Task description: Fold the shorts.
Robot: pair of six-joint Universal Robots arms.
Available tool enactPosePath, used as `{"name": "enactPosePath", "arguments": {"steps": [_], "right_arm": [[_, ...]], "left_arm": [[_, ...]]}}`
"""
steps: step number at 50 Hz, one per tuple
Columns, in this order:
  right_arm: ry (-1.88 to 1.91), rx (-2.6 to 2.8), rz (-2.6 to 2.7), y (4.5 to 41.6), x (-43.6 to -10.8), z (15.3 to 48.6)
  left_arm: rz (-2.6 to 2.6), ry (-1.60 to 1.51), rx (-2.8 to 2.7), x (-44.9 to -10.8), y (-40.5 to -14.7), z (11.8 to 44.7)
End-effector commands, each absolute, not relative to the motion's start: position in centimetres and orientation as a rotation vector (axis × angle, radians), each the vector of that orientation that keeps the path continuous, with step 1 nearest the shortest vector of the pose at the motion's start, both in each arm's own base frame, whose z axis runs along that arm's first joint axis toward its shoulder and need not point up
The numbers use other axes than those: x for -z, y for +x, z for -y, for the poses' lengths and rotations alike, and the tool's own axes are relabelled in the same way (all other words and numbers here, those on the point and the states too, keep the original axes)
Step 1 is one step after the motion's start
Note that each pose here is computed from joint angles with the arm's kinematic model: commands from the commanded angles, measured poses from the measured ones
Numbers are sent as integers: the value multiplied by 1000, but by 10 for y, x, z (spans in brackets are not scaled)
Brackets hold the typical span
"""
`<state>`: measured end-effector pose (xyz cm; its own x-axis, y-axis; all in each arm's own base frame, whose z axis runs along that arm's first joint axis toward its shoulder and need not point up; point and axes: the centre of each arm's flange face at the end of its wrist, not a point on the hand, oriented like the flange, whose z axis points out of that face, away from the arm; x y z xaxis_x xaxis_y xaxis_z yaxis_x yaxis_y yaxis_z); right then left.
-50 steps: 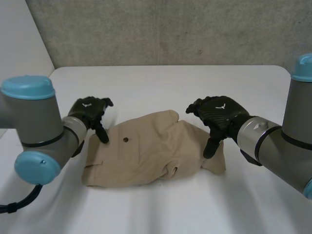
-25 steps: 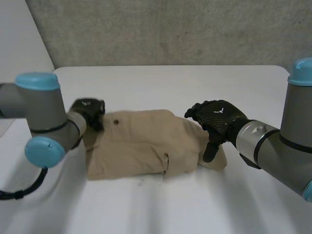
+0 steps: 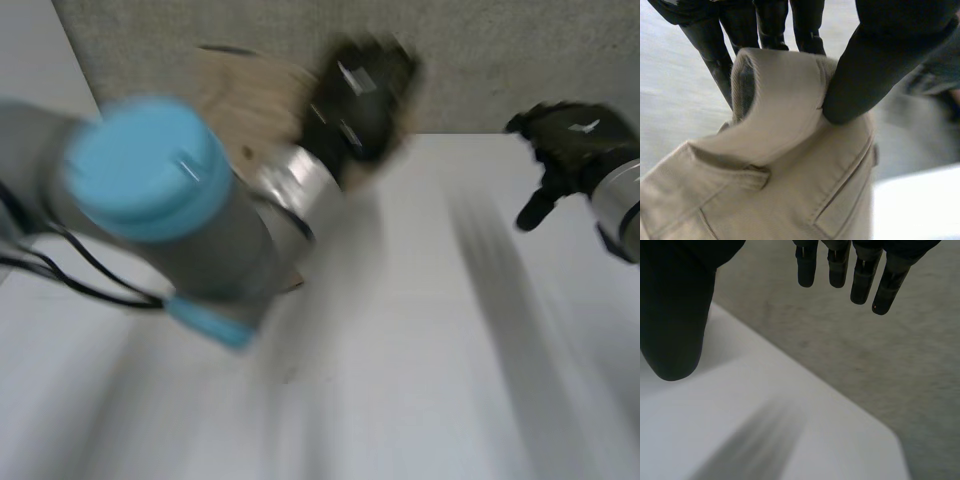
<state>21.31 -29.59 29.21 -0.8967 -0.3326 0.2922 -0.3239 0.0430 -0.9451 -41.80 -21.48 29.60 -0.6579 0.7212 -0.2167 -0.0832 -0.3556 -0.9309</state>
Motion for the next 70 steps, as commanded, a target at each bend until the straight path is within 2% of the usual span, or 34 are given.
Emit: {"name": "enactPosePath", "arguments": {"steps": [1,6,11,16,25,29,36,45,57,65,70], "right_arm": [[-620,2155,-2279,188,-306,314],[-647,2142,-2278,190,-304,313],[-695,2106,-2281,192,-299,312],[-742,2046,-2236,198,-294,309],[-761,1860,-2202,225,-275,295],[-714,1788,-2193,236,-266,298],[-554,1681,-2137,264,-249,315],[-374,1623,-2036,296,-209,359],[-375,1621,-2019,322,-148,405],[-388,1572,-2052,326,-132,412],[-413,1551,-2085,325,-128,409]], "left_arm": [[1327,-1185,-1660,-215,-440,148],[1304,-1189,-1685,-223,-435,158],[1366,-1059,-1894,-263,-403,208],[1464,-945,-2012,-277,-380,235],[1766,-817,-2061,-257,-338,274],[1824,-789,-2073,-251,-326,292],[1969,-740,-2060,-217,-305,337],[2035,-749,-2002,-181,-304,362],[1939,-851,-1899,-145,-315,393],[2011,-872,-1797,-124,-318,399],[2016,-866,-1809,-129,-317,400]]}}
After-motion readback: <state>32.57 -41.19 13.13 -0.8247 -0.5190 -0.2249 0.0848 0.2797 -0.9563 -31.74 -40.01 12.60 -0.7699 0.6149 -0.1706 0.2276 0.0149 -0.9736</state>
